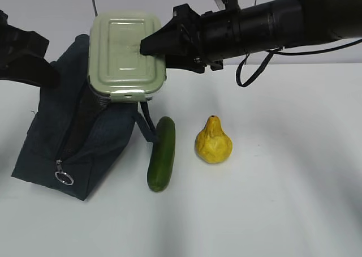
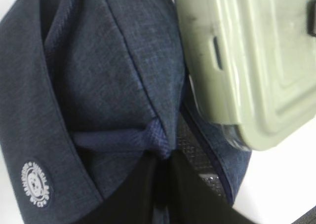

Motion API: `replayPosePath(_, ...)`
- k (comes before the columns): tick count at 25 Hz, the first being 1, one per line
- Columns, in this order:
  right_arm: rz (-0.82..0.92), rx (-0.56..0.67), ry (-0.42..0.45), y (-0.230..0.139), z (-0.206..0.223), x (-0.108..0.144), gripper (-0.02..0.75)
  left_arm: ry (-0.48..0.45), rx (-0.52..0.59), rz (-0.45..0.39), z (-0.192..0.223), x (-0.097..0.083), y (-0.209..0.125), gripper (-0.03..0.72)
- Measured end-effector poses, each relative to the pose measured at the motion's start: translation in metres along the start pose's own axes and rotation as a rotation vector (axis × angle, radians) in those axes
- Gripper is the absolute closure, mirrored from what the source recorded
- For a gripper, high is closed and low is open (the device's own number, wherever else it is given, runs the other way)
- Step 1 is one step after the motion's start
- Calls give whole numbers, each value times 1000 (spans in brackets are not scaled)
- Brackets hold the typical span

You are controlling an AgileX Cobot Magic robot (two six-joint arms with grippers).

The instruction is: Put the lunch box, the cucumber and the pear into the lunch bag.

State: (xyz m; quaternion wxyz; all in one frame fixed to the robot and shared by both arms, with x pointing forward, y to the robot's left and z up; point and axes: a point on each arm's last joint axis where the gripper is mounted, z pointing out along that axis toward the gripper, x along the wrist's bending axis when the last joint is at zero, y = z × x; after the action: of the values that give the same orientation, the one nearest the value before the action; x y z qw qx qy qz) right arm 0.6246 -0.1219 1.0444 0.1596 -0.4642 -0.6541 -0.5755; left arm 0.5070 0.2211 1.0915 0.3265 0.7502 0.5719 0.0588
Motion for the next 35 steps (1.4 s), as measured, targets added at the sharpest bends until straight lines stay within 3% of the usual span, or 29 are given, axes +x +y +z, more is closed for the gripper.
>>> replayPosePath(8,9,26,-41,-6,8,-16,348,-7,-5,-7,0,-1,0,685)
replayPosePath(26,-65,150,-128,-17,6,-24,348,-166,-110,-93,-1,-15,10,685)
replayPosePath(35,-57,138,-125,-18,10,-21,348,-223,-95,-67,8,-35,9,685)
